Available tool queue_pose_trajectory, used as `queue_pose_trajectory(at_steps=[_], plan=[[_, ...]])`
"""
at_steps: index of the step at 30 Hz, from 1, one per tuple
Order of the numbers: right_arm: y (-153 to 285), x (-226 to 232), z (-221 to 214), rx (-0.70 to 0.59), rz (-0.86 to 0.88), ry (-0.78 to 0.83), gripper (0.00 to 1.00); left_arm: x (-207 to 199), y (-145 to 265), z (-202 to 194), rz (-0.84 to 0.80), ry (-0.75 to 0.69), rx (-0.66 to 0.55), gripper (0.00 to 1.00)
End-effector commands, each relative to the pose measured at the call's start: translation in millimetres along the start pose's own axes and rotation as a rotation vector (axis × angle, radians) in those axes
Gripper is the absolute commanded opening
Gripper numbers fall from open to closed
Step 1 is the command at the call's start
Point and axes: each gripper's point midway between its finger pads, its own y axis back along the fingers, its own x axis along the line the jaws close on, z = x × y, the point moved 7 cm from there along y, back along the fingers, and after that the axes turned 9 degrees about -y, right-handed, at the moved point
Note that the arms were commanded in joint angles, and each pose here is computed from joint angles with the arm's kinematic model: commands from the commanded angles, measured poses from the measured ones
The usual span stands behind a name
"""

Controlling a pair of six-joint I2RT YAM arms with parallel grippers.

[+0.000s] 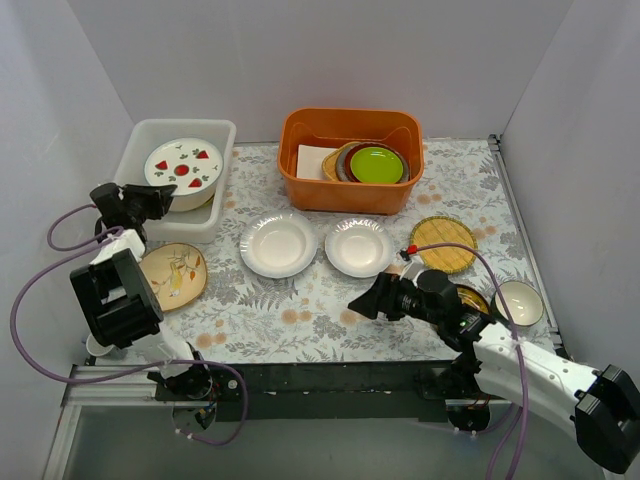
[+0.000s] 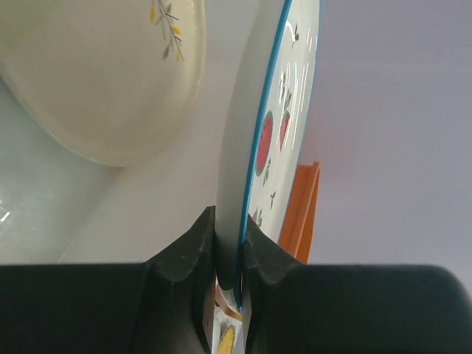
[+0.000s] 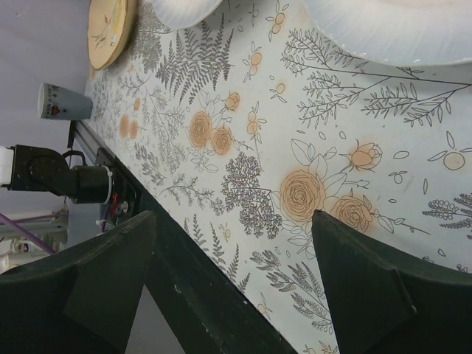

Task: Place the plates into the plastic bin on the countertop
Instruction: Place the plate in the plastic bin.

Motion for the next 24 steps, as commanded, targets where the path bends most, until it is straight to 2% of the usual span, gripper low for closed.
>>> queue_pose_trajectory(at_steps=[1,6,11,24], plan=[[-2.3,7.5,1.4,0.004,0.047,0.014,0.93,-40.8,-4.0,34.0,-0.124,-0.08,-0.119,0.0],[-1.3,2.2,-2.7,0.013,0.041,0.009,0.92,-35.0,-15.3,40.8,-0.115,-0.046,-0.14,0.0],[-0.7,-3.9,-7.7,0.023,0.031,-0.002,0.92,-26.2,-21.6,52.2,-0.052,-0.022,-0.232,0.0],[-4.7,-6.8,-6.9,0.025,0.009,-0.007,0.91,0.5,-63.3,52.8,-0.021,0.02,-0.144,0.0]])
